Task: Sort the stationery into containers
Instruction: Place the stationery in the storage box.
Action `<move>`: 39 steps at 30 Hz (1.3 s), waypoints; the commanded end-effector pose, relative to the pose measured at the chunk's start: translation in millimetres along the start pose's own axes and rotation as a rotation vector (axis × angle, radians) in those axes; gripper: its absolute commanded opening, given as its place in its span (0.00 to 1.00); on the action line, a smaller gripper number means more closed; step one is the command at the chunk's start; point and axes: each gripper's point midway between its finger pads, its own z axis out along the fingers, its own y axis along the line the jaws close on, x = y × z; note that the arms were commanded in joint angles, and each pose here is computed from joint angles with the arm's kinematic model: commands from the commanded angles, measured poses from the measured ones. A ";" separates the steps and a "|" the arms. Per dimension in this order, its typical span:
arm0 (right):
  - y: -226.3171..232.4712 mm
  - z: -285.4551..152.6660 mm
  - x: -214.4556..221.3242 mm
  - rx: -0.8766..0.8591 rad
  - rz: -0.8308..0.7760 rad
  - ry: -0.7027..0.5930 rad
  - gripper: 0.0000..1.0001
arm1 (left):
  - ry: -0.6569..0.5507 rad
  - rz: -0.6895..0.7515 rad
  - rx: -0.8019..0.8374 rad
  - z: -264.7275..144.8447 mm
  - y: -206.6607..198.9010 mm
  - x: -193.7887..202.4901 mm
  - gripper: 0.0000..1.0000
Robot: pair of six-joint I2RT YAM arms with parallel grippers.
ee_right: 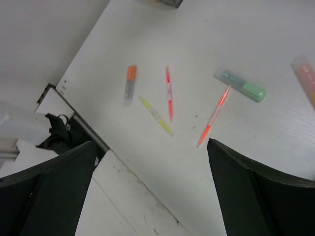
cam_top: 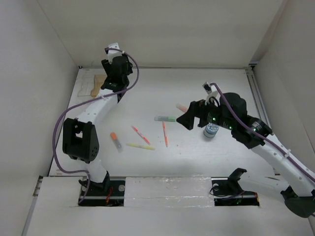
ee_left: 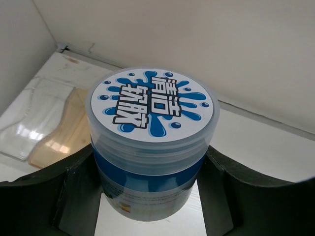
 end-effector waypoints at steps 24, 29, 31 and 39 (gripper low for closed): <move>51.6 30.2 48.8 -0.181 -0.042 0.023 1.00 | -0.043 0.164 0.053 151.1 145.3 -35.0 0.00; 52.7 47.4 57.9 -0.181 -0.054 0.061 1.00 | -0.067 0.155 0.115 157.2 161.5 -38.0 0.00; 53.2 48.8 60.3 -0.191 -0.055 0.062 1.00 | -0.049 0.151 0.143 160.3 171.4 -34.1 0.00; 51.9 51.6 62.3 -0.196 -0.064 0.053 1.00 | -0.012 0.090 0.165 170.8 196.2 -13.8 0.00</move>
